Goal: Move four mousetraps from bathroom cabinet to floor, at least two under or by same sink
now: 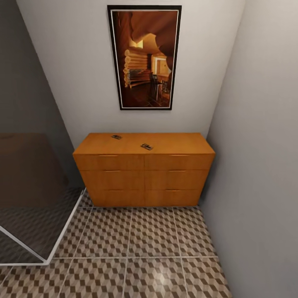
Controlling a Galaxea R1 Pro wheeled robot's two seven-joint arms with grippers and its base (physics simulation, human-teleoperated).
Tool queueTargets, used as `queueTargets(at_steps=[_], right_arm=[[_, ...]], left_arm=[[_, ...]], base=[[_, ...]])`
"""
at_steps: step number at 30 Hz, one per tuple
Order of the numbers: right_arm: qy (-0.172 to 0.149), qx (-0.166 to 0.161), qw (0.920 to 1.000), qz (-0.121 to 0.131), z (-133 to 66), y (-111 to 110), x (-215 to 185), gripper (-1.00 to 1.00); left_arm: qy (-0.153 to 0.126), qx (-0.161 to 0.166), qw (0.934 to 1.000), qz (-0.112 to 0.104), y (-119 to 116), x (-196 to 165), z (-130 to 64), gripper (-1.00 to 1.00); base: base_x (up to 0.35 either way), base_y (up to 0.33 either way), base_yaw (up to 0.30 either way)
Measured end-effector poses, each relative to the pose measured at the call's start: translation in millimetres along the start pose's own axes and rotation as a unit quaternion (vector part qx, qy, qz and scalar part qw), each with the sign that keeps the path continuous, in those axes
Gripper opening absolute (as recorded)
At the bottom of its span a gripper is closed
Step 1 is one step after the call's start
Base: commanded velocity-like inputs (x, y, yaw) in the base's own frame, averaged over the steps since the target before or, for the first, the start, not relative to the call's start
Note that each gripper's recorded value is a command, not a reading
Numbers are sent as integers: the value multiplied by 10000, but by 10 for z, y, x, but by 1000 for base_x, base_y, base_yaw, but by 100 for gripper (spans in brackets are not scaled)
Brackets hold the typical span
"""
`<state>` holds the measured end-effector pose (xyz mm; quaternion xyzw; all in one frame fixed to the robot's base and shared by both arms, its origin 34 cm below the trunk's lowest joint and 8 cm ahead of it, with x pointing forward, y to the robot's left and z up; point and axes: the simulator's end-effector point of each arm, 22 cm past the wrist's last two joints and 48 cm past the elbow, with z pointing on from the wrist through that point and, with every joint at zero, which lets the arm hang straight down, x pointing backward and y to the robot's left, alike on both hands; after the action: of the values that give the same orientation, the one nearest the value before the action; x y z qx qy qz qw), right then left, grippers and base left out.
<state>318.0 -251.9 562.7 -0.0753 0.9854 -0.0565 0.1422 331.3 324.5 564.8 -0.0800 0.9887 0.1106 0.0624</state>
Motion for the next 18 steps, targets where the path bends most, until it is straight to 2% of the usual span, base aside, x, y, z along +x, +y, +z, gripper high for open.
queueTargets(at_steps=[14, 16, 17, 18], right_arm=[[-24, 34, 10000, 34, 8, -44, -22, 100], [-17, 89, 9998, 164, 8, -59, -26, 100], [-86, 269, 9994, 198, 60, -190, -285, 100], [-122, 304, 9993, 206, 76, -220, -385, 100]], left_arm=[[0, 5, 10000, -84, -10, -4, -1, 100], [3, 121, 9999, -96, -176, 6, -26, 100], [-33, 385, 9992, -102, -540, -15, -91, 100], [-52, 465, 9989, -101, -644, -29, -113, 100]], base=[[13, -5, 0], [0, 0, 0], [0, 0, 0], [0, 0, 0]])
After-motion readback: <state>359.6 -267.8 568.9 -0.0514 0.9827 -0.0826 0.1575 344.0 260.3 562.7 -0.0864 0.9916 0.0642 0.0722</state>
